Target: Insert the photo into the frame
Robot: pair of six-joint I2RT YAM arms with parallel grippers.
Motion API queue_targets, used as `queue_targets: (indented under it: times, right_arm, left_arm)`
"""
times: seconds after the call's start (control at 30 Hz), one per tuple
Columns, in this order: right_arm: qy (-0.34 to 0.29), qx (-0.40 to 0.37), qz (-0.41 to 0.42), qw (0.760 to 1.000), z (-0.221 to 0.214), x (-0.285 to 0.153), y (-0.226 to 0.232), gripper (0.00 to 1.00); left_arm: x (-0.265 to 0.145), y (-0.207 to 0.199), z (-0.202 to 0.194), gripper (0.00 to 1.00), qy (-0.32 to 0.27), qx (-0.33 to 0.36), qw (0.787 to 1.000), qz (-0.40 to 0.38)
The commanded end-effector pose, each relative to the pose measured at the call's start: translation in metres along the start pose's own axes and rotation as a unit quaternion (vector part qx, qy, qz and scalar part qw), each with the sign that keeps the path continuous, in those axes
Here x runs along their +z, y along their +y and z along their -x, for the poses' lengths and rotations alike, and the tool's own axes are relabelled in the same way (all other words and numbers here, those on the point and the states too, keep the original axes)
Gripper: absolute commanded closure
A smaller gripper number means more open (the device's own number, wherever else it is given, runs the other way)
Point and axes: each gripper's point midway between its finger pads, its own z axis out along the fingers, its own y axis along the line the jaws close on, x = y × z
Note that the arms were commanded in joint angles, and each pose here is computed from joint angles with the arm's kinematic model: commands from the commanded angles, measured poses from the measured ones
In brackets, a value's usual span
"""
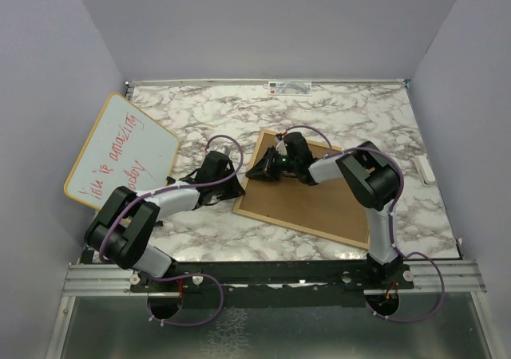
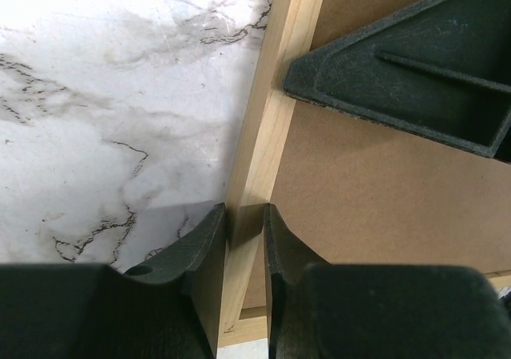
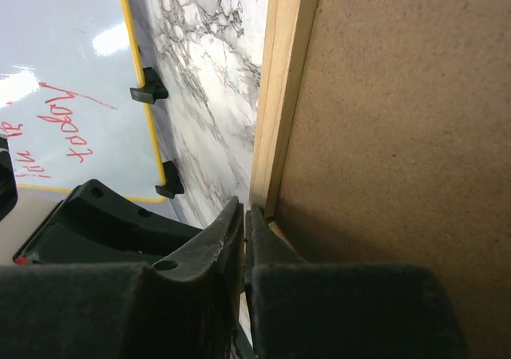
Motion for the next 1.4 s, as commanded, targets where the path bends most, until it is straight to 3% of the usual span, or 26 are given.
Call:
queue_targets:
  times: [0.0,1.37]
  right_arm:
    - [-0.005,0.015,-0.074,0.997,-0.013,-0.001,-0.044,0.91]
    - [-0.016,0.038,-0.130,0.991,-0.018,-0.012,-0.085,0.94]
  left_arm:
    - [-0.005,0.096,-0.076,0.79,0.112,0.011,0.977,0.178]
    - [-0.005,0.102,-0.080,0.80,0.121,0.013,0.974,0.193]
